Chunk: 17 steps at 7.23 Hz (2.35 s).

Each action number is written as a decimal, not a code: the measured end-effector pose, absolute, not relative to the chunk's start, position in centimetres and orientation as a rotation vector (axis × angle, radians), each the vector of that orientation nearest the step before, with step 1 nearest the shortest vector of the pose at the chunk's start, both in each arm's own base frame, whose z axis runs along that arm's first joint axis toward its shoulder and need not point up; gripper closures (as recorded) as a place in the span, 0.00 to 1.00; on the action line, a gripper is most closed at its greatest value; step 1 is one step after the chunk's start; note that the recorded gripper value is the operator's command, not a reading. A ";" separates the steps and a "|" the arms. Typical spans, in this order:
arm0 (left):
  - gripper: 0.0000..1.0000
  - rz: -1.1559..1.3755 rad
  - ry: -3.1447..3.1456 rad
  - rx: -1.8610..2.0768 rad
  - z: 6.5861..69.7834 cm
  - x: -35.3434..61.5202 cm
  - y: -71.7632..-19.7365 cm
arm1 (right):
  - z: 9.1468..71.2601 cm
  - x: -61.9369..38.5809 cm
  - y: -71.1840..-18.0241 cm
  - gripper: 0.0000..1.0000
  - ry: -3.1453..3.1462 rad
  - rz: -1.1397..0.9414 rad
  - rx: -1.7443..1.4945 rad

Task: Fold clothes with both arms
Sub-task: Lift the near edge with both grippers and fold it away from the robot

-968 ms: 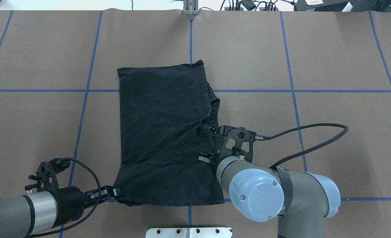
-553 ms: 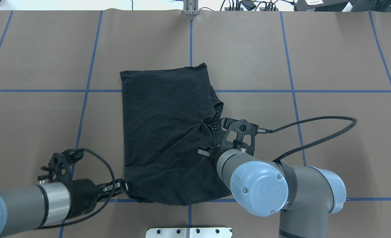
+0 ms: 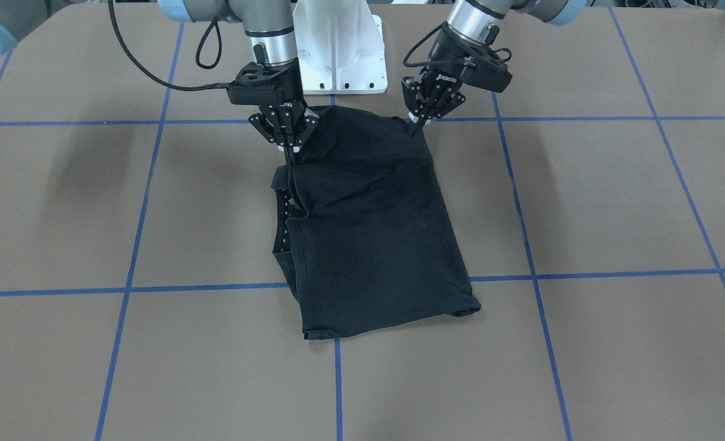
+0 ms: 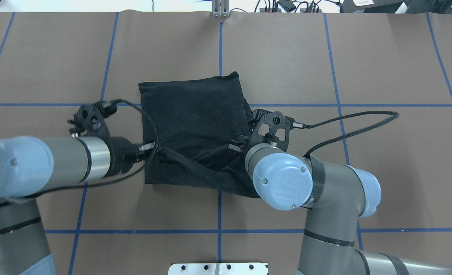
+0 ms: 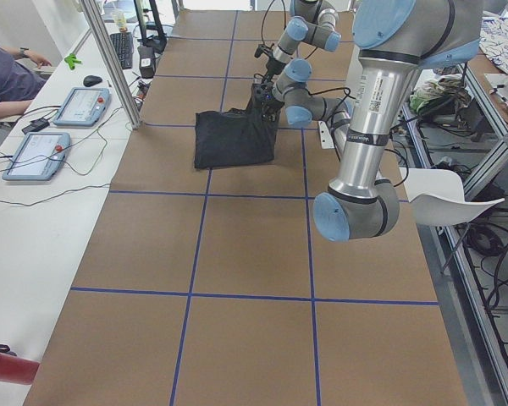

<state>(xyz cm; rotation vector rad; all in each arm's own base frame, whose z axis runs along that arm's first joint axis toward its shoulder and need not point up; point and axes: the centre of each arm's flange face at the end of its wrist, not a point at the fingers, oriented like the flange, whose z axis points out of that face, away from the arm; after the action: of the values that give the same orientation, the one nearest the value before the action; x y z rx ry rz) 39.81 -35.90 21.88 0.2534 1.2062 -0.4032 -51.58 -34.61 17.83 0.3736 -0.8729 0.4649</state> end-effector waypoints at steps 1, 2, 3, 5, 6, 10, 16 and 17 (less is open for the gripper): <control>1.00 -0.407 1.174 0.300 22.3 39.0 -39.1 | 17.3 -52.3 -36.5 1.00 -0.858 0.487 0.384; 1.00 -0.402 1.145 0.328 22.6 38.4 -42.1 | 16.9 -52.8 -38.3 1.00 -0.843 0.509 0.393; 1.00 -0.402 1.118 0.350 22.7 38.4 -45.2 | 16.5 -53.3 -40.1 1.00 -0.826 0.524 0.402; 1.00 -0.420 1.063 0.371 23.0 40.3 -50.8 | 15.6 -54.5 -43.4 1.00 -0.794 0.544 0.418; 1.00 -0.412 1.029 0.382 23.7 41.0 -52.7 | 15.4 -55.2 -44.8 1.00 -0.776 0.554 0.419; 1.00 -0.388 0.948 0.397 29.3 43.0 -56.7 | 16.4 -58.8 -49.8 1.00 -0.704 0.583 0.418; 0.01 -0.390 0.906 0.395 34.1 46.0 -59.7 | 18.0 -61.6 -52.5 0.01 -0.660 0.585 0.416; 0.00 -0.386 0.905 0.401 34.3 46.0 -59.8 | 18.0 -61.6 -52.7 0.00 -0.659 0.587 0.417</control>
<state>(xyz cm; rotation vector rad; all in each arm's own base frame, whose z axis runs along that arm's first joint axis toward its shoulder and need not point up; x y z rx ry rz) 46.03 -59.82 34.28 0.4013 0.9050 -0.3864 -61.56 -52.68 17.96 0.4167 -0.6593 0.5874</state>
